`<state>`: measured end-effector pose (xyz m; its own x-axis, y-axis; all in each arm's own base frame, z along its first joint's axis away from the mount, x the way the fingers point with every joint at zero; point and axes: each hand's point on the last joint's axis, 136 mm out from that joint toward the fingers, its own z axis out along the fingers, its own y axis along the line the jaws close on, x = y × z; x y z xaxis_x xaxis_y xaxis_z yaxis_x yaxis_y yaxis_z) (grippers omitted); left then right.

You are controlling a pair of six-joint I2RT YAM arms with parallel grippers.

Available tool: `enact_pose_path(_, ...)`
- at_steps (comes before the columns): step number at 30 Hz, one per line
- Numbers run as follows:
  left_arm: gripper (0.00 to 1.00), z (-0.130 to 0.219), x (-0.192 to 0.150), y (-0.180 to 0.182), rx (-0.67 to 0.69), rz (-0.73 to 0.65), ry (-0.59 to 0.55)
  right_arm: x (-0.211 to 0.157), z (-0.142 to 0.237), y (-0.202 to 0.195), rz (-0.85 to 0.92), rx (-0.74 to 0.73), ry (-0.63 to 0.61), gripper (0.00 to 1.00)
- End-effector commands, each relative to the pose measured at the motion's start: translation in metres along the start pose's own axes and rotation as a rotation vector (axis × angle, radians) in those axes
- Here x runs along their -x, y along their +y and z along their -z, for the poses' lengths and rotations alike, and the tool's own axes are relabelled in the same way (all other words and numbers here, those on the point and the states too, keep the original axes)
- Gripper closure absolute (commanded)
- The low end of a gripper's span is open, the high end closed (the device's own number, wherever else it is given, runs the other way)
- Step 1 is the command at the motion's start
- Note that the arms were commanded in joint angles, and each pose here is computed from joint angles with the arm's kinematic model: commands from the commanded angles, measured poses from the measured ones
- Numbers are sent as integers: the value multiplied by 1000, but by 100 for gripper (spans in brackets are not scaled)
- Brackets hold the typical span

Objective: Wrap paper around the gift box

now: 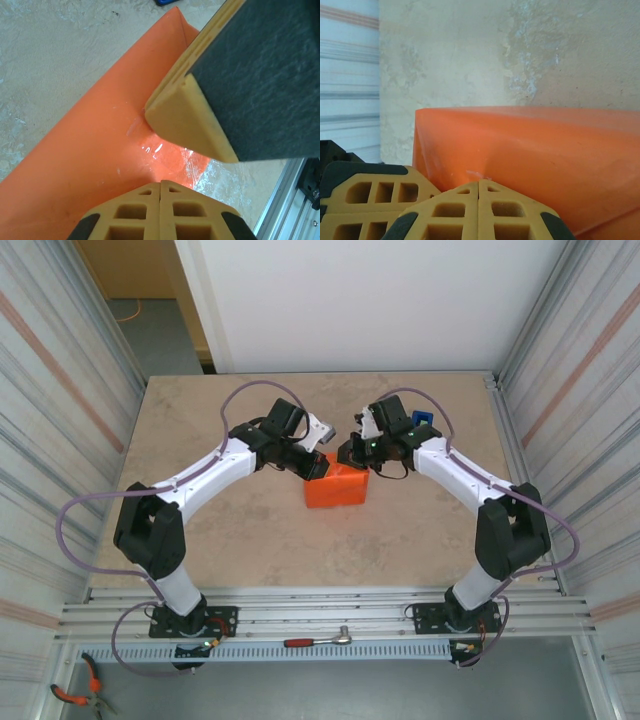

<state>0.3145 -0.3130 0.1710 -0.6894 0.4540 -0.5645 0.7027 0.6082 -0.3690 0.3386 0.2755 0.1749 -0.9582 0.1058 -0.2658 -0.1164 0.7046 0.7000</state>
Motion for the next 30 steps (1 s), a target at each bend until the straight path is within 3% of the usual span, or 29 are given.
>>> enact_pose_path(1, 100, -20, -41, 13, 34, 43, 132, -14, -5, 2, 6, 18, 47, 100)
enact_pose_path(30, 100, -21, -41, 13, 34, 42, 135, -72, 4, -6, 46, -12, 125, 100)
